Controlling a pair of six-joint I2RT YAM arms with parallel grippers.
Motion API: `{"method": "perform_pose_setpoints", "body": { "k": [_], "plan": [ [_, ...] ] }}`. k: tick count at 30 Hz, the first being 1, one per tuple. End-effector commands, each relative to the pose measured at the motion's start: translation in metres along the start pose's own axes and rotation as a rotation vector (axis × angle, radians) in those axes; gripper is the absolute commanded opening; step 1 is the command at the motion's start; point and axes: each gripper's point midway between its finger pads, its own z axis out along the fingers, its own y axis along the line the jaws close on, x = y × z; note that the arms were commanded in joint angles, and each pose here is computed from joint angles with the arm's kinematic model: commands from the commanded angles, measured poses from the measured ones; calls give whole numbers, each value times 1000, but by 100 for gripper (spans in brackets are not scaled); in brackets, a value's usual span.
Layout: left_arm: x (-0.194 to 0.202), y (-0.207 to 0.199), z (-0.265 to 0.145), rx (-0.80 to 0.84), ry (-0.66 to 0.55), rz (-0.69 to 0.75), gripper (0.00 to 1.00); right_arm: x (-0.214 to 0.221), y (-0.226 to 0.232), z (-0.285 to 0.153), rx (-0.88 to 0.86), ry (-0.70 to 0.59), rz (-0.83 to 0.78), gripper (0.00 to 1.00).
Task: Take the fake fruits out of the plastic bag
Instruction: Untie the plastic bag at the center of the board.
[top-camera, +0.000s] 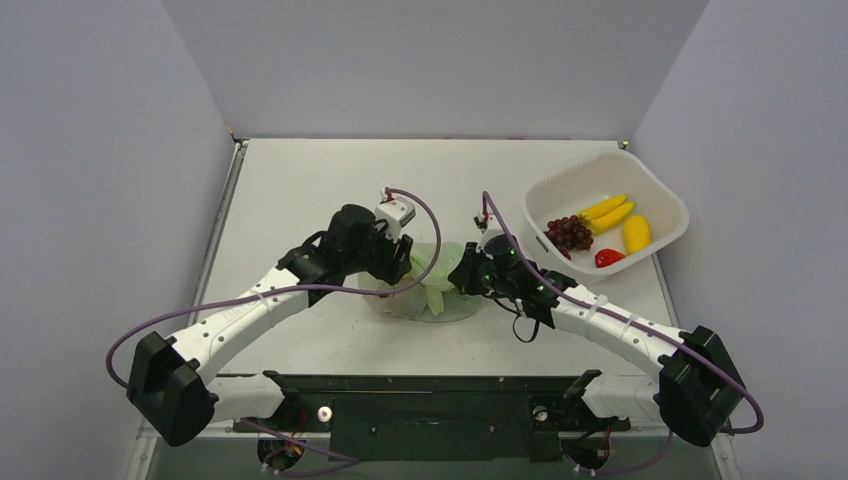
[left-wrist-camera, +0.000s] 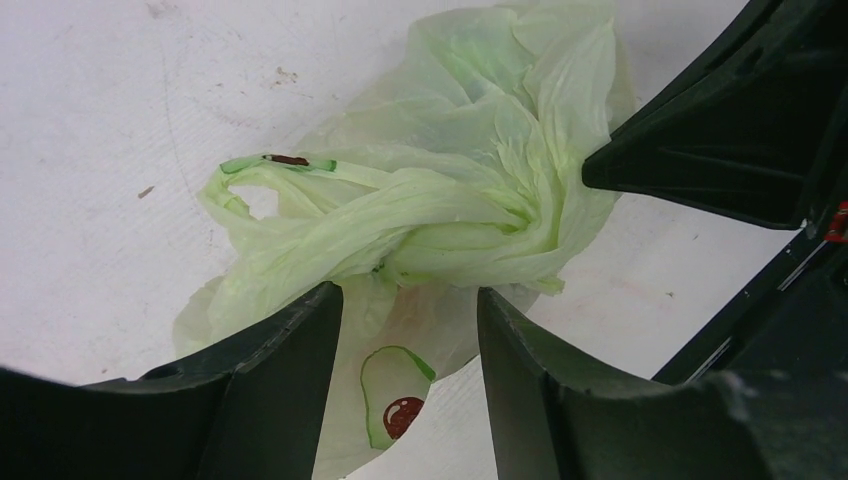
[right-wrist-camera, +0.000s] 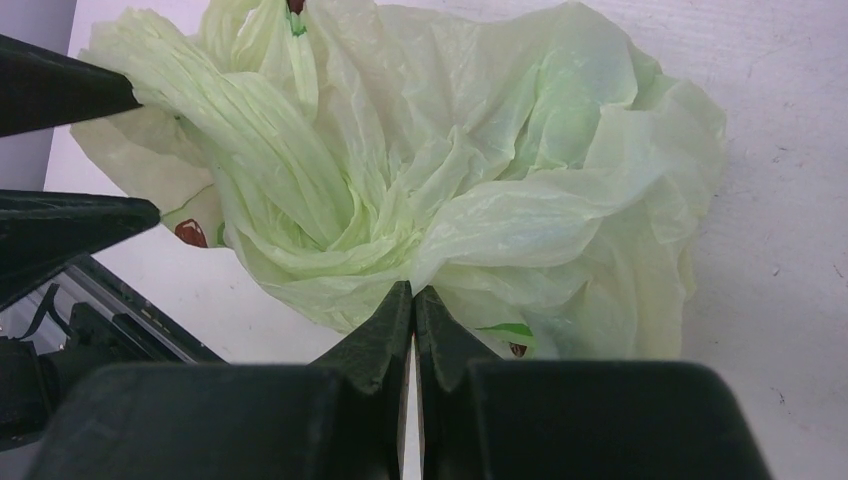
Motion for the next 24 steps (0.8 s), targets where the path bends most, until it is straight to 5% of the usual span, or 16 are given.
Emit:
{"method": "perform_pose_setpoints", "body": {
  "k": [1,9,15,21,24],
  "plan": [
    [-46,0,-24,-12,-178,15,51,-14,20,-2,-57,-43,-41,0],
    [-53,-2,-28,-3,-233,12,62,-4,26,-3,-72,-23,-69,0],
    [-28,-2,6,-4,-96,4,65,2,31,-3,-83,-15,-73,0],
    [-7,-5,24,-1,22,27,61,0,31,-6,-76,-25,-77,0],
    [-5,-8,25,11,42,40,48,-1,30,-7,-72,-28,-77,0]
  ]
}}
